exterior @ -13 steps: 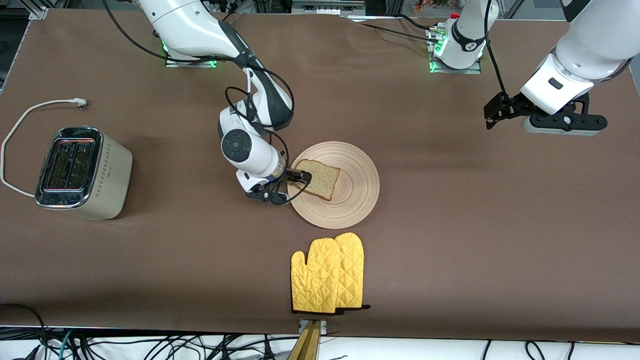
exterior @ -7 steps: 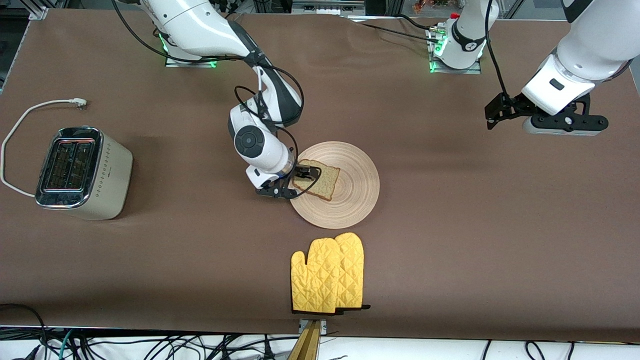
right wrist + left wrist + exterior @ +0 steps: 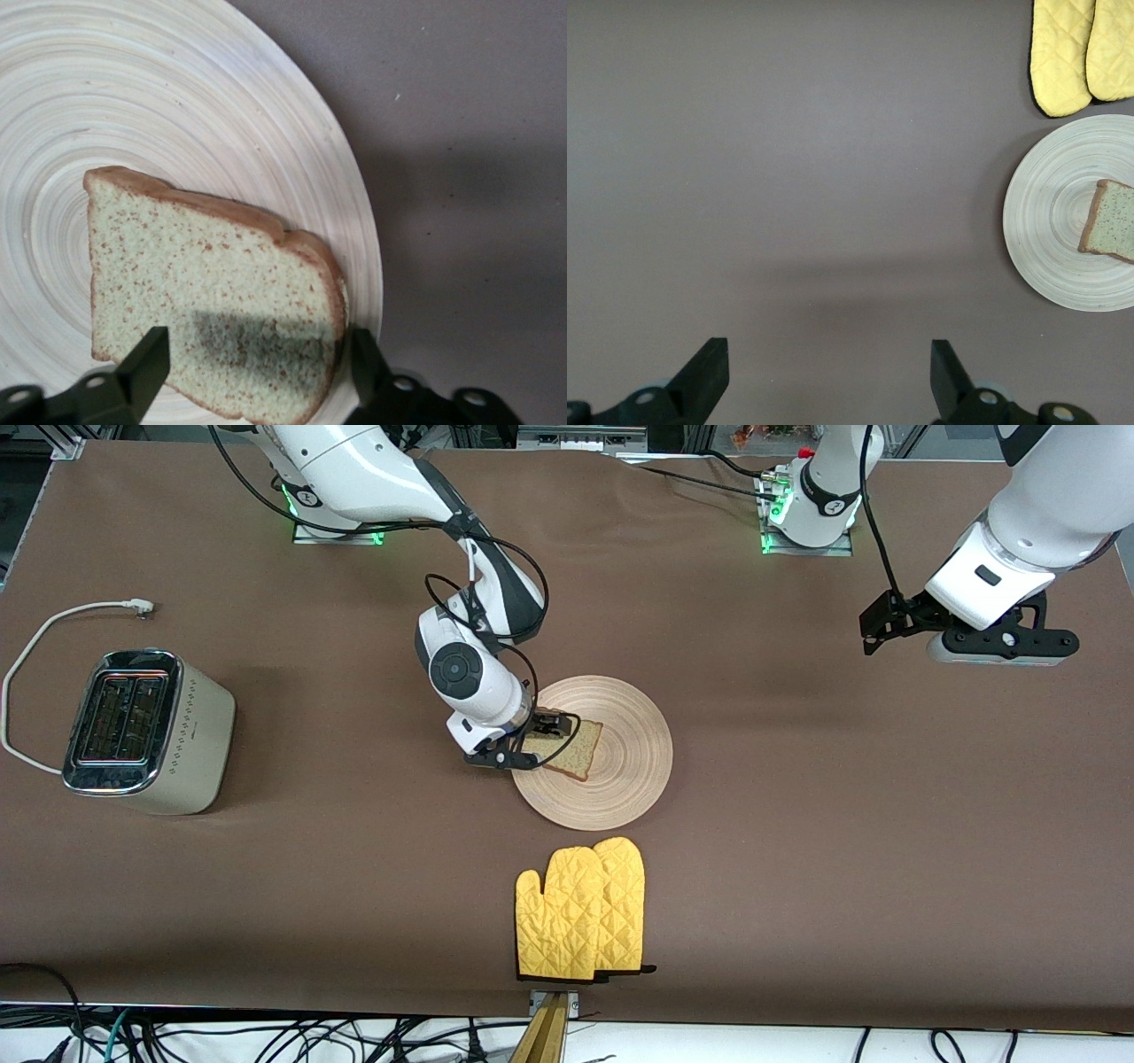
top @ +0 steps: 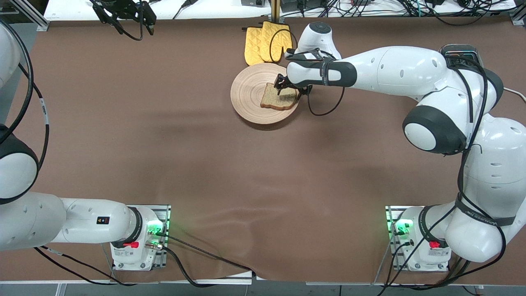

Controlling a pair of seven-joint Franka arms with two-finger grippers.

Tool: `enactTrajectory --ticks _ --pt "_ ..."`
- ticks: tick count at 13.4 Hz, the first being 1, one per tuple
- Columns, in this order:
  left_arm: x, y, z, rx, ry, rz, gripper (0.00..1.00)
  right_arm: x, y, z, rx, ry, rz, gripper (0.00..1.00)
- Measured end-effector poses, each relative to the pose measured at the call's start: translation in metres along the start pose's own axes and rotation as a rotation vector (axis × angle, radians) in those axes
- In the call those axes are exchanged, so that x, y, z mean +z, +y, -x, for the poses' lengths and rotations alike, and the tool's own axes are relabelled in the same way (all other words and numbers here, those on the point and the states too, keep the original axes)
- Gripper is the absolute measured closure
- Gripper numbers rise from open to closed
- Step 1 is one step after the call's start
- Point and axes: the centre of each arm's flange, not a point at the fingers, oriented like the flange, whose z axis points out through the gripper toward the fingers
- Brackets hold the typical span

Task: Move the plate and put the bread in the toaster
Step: 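Grasp the bread slice on the plate with the right gripper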

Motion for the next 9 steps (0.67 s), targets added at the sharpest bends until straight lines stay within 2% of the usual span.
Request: enactTrajectory --ticks 2,3,4,6,8,9 --pt "0.0002 0.0000 -0.0001 -0.002 0.000 0.000 0.00 0.0025 0.0012 -0.0003 0.000 -0.001 0.004 0.40" --pt "0.0002 0.0000 -0.0001 -0.002 0.000 0.000 0.00 0.0048 0.0022 -0.0006 0.001 -0.003 0.007 0.40" --pt "0.0002 0.0000 -0.0001 -0.002 0.000 0.000 0.00 0.0060 0.0029 -0.0010 0.001 -0.003 0.009 0.45" --pt "0.0002 0.0000 -0.0001 -0.002 0.000 0.000 0.00 0.0067 0.0035 -0.0013 0.001 -0.004 0.011 0.69" --pt "0.0002 0.0000 -0.0001 -0.002 0.000 0.000 0.00 0.0082 0.0037 -0.0011 0.001 -0.005 0.012 0.88" --pt "0.0001 0.0000 -0.0001 -0.002 0.000 0.000 0.00 0.0082 0.0029 -0.0004 0.000 -0.005 0.012 0.91"
